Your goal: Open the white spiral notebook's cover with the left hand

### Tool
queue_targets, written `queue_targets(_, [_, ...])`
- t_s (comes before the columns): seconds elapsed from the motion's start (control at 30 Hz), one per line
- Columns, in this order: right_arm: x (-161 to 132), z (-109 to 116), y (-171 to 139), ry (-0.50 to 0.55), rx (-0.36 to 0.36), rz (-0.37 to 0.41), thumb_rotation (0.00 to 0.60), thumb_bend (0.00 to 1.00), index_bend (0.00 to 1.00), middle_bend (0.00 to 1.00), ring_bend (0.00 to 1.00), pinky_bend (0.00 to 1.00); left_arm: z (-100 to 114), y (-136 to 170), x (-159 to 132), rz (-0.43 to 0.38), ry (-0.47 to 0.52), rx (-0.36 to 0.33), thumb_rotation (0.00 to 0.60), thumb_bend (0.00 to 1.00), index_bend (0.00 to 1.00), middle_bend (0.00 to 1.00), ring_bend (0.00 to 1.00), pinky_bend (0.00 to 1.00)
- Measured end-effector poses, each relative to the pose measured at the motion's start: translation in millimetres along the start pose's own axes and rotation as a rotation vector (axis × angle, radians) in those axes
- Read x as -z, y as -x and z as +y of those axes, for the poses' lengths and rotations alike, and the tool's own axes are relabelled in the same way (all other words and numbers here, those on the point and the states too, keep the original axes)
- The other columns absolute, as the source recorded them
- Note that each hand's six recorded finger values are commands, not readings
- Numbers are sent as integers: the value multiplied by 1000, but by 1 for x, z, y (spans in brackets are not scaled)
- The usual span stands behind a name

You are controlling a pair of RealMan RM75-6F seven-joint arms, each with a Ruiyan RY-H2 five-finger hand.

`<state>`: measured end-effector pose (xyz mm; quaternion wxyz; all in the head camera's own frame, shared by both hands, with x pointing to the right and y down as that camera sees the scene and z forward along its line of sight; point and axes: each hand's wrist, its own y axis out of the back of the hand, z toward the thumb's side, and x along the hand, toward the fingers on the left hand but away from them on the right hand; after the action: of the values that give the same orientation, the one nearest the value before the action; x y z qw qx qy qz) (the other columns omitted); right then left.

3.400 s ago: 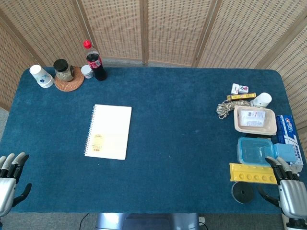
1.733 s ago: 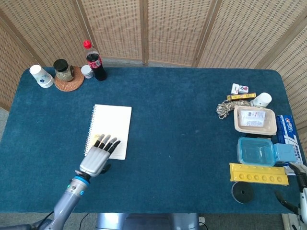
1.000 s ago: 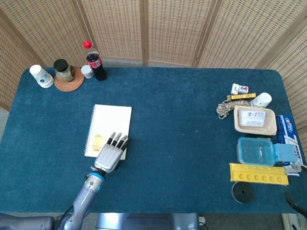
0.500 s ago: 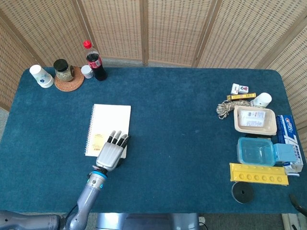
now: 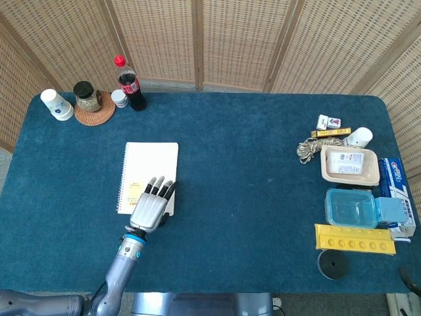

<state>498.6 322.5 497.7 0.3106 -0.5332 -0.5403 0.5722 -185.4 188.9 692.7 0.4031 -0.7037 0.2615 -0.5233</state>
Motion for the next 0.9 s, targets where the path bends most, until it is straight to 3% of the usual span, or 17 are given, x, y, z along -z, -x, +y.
queue_targets(0.23, [1, 3, -1, 2, 11, -5, 600, 260, 138, 213, 114, 179, 5, -1, 6, 22, 31, -35, 600, 355, 121, 185, 82, 120])
queue_targets(0.57, [0, 4, -1, 10, 27, 5, 600, 260, 137, 213, 114, 179, 22, 18, 31, 108, 193, -186, 600, 369, 104, 198, 82, 133])
queue_targets(0.9, [-7, 8, -1, 15, 43, 33, 600, 259, 136, 213, 114, 179, 53, 57, 95, 275, 439, -455, 600, 383, 80, 203, 81, 164])
